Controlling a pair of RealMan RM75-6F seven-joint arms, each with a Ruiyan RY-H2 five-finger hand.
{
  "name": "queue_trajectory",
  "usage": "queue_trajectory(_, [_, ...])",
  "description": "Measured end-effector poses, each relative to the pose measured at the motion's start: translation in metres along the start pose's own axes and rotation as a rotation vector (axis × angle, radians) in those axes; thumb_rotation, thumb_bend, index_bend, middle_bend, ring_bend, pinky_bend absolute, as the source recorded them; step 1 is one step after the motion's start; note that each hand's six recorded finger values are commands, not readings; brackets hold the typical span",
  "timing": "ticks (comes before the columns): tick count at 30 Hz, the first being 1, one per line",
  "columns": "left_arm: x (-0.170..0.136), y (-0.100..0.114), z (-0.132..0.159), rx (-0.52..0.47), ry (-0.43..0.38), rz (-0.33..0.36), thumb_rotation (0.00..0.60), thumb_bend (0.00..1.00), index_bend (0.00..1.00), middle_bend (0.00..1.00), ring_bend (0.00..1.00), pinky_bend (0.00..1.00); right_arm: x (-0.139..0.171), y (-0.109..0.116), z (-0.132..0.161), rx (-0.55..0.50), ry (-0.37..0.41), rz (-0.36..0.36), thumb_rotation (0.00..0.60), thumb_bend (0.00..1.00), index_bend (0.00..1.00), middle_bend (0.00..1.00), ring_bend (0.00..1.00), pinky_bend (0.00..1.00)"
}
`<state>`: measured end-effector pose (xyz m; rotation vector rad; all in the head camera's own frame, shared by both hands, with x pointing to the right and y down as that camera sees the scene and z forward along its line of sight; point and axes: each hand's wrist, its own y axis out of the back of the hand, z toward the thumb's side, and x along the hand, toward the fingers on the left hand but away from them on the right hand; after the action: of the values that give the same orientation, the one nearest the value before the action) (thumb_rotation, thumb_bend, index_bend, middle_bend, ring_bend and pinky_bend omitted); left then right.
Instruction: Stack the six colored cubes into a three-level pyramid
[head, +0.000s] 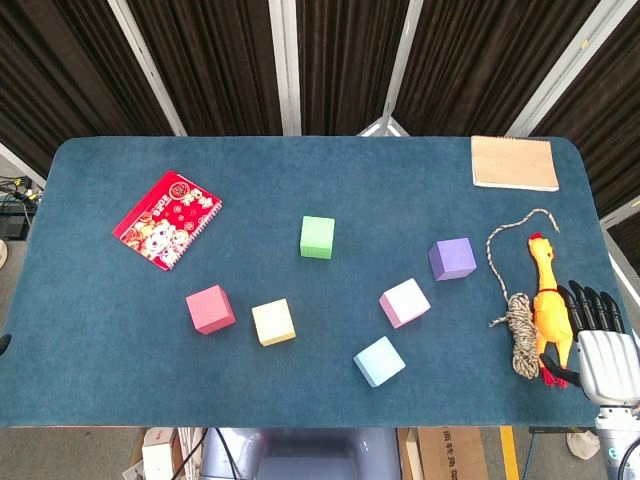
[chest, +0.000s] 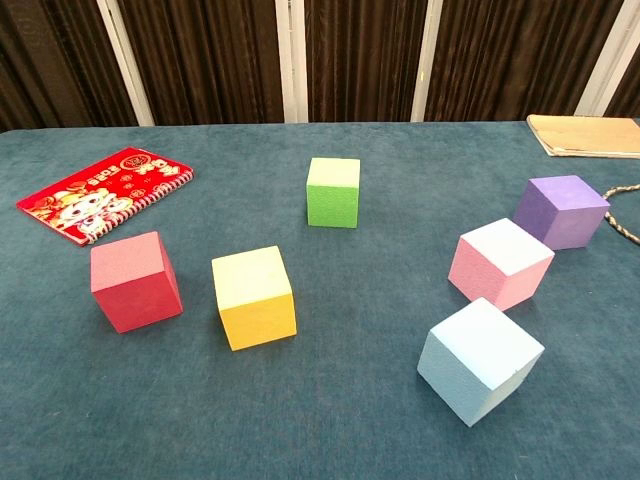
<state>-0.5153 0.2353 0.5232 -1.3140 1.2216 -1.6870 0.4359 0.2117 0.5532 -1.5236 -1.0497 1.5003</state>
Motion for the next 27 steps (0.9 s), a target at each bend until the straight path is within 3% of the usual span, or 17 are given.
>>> queue_trajectory(27, [0.0049,-0.0072,0.0029,-0.019,-0.011,-0.024,0.600,0.23,0.05,0.05,0.01,0.00,0.0021,-0.0075,0.0022,0.016,0.001,0.040,0.600,0.19,0.05,0.06,0.03,0.00])
